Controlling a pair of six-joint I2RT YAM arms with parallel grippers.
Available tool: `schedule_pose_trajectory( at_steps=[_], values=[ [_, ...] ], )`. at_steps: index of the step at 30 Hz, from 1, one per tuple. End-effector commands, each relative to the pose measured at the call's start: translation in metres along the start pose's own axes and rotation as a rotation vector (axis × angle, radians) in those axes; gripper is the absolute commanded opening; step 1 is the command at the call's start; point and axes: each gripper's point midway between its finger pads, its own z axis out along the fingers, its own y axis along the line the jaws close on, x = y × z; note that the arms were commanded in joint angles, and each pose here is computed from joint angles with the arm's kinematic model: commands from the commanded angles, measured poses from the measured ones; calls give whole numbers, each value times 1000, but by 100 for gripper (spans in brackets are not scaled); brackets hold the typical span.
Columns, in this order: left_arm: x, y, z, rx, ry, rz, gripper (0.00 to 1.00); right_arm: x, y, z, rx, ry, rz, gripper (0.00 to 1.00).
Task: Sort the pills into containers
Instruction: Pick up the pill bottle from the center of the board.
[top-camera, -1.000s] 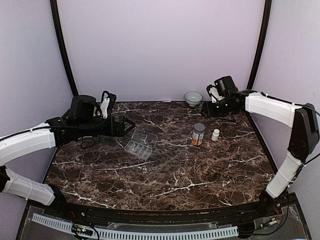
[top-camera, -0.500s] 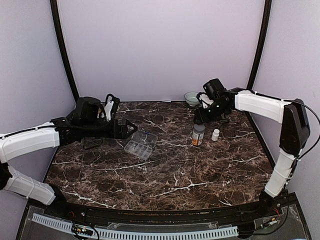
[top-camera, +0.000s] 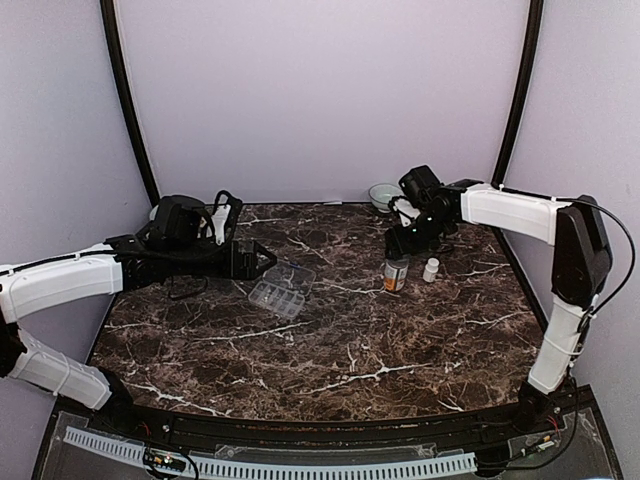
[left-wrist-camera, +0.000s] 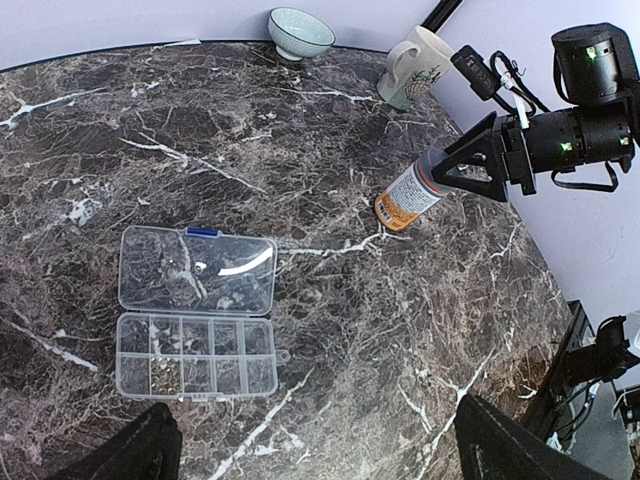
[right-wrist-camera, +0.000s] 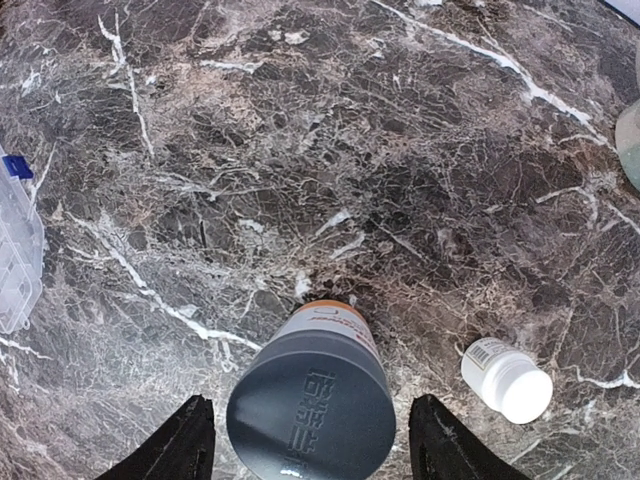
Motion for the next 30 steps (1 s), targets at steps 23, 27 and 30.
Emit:
schedule_pose_trajectory(
  at_steps=[23,27,30],
  values=[
    [-5,-4,-6,15,-17,-6,98,-4,8,9,-13,21,-29,60],
    [-4,-4,-7,13,-16,-8,98,-3,9,11,-16,26,-30,60],
    [-3,-4,-7,15,-15,-10,98,-2,9,14,-17,38,-31,60]
  ],
)
